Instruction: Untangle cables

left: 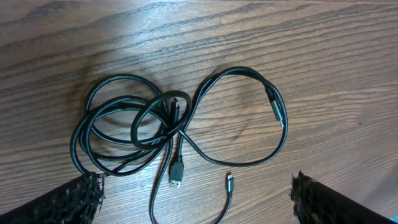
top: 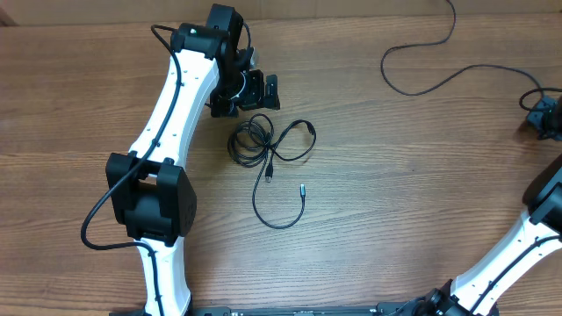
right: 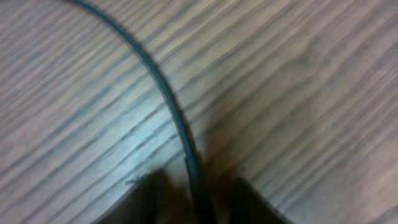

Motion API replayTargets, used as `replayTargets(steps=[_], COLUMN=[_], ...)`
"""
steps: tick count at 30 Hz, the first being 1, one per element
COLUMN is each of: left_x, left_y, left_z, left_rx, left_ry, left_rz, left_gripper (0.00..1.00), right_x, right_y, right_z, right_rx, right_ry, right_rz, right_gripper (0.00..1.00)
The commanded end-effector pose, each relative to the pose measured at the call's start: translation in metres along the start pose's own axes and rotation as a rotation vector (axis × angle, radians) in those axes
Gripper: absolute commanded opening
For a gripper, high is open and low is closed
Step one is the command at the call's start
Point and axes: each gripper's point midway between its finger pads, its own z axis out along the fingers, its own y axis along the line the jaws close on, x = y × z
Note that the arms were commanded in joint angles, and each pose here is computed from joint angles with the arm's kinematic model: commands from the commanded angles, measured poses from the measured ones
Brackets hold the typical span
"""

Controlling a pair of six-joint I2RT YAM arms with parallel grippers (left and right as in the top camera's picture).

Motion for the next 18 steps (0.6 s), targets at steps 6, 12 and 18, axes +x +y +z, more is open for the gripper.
replayTargets(steps=[6,12,18], left_x=[-0.002,-0.002,-0.002], left_y=[-0.005,-0.005,-0.006], left_z=[-0.007,-0.007,-0.007], left_rx=[0.001,0.001,0.002], left_ry=[-0.025,-0.025,-0.025], left_rz=[0.038,0.038,0.038], left_gripper=[1.00,0.99,1.00], right_x=[-0.014,-0.074,-0.136], right_y=[0.006,0.029,0.080], right_z=[-0.016,-0.067,-0.156], right_rx=[-0.030,-0.184,-0.517], right_ry=[-0.042,-0.177,-0.311], right_rz=[0.017,0.198,0.383], right_gripper=[0.04,0.04,0.04])
